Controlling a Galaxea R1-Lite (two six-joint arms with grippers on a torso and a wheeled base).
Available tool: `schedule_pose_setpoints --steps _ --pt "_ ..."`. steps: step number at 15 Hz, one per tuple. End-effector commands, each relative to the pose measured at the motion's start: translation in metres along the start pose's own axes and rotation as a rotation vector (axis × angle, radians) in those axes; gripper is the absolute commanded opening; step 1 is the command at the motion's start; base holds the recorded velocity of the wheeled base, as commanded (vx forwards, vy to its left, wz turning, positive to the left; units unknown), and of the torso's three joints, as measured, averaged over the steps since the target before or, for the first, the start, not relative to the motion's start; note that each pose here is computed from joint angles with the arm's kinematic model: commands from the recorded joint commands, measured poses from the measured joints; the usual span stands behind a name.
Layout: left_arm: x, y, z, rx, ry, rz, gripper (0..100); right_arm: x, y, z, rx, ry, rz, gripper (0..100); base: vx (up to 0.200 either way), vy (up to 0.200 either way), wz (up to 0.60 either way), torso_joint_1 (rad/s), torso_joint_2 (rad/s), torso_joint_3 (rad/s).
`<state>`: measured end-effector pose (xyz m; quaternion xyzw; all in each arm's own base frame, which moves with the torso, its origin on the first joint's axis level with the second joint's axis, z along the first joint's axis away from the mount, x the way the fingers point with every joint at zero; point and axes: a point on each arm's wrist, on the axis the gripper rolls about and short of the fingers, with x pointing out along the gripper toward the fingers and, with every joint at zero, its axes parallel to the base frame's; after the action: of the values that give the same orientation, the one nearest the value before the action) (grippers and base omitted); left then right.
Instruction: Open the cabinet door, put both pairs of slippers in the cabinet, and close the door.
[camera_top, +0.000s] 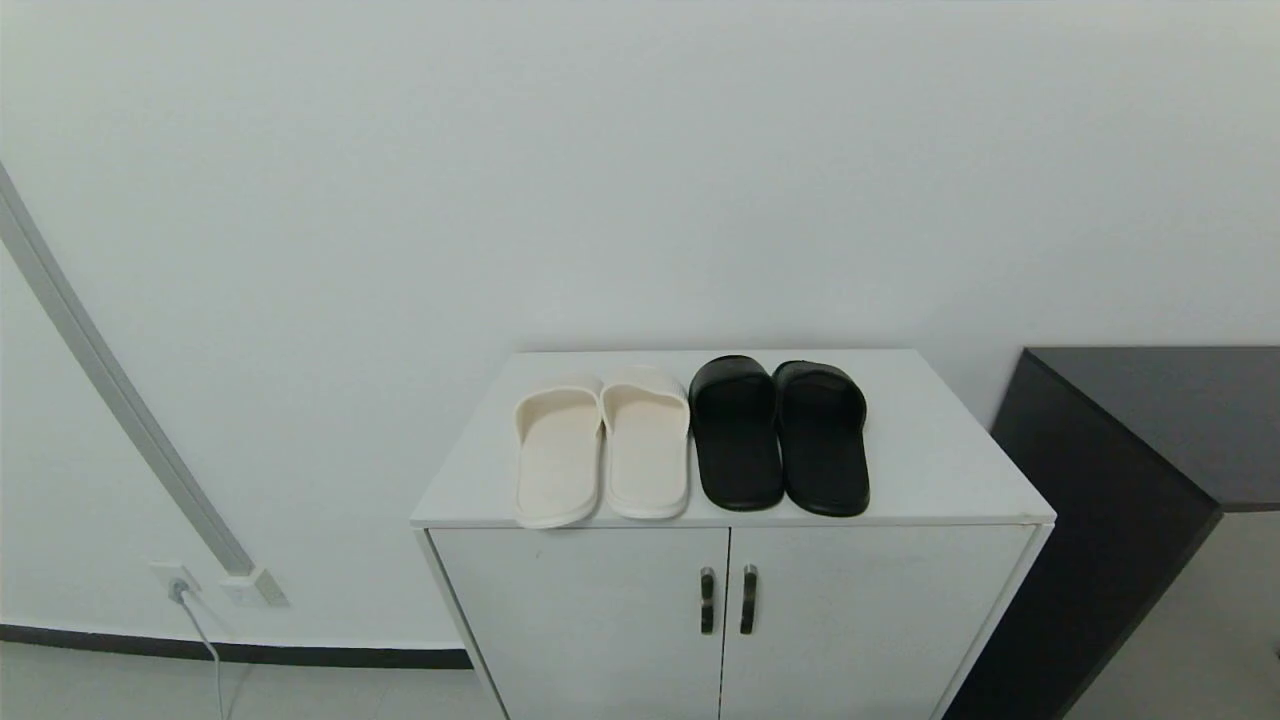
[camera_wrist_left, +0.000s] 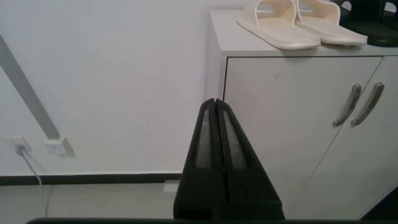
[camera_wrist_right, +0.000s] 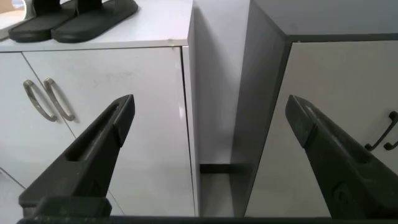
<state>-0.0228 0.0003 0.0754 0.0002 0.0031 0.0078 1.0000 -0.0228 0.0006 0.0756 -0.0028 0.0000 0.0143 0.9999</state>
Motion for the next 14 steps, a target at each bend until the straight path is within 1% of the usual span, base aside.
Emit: schedule_pose_setpoints --steps 1,4,6,7,8,9,10,11,12,14 --pt "0.000 0.000 0.000 0.000 0.000 0.000 0 0.000 0.000 0.000 -0.001 0.000 0.013 100 0.000 0.000 0.00 0.000 0.00 0.000" --pt "0.000 0.000 0.000 0.001 0.000 0.000 0 0.001 0.000 0.000 -0.016 0.009 0.018 100 0.000 0.000 0.00 0.000 0.00 0.000" --pt "0.000 0.000 0.000 0.001 0.000 0.001 0 0.000 0.000 0.002 -0.041 -0.005 0.017 100 0.000 0.000 0.00 0.000 0.00 0.000" --pt "0.000 0.000 0.000 0.001 0.000 0.001 0 -0.009 0.000 0.077 0.041 -0.151 0.026 100 0.000 0.000 0.00 0.000 0.00 0.000" --pt "0.000 0.000 0.000 0.003 0.002 0.001 0 -0.009 -0.001 0.098 0.079 -0.160 0.046 100 0.000 0.000 0.00 0.000 0.00 0.000" --pt "0.000 0.000 0.000 0.003 0.000 0.004 0 0.000 0.000 0.104 0.015 -0.083 0.070 100 0.000 0.000 0.00 0.000 0.00 0.000" --pt "0.000 0.000 0.000 0.000 0.000 0.009 0 0.020 0.002 0.083 -0.078 0.086 0.155 100 0.000 0.000 0.00 0.000 0.00 0.000" --pt "0.000 0.000 0.000 -0.004 -0.002 0.014 0 0.030 0.002 0.076 -0.054 0.156 0.189 100 0.000 0.000 0.00 0.000 0.00 0.000" --pt "0.000 0.000 0.000 -0.002 -0.002 0.015 0 0.039 0.003 0.075 -0.044 0.198 0.239 100 0.000 0.000 0.00 0.000 0.00 0.000" --pt "0.000 0.000 0.000 0.001 0.000 0.009 0 0.058 0.005 0.080 -0.040 0.247 0.288 100 0.000 0.000 0.00 0.000 0.00 0.000"
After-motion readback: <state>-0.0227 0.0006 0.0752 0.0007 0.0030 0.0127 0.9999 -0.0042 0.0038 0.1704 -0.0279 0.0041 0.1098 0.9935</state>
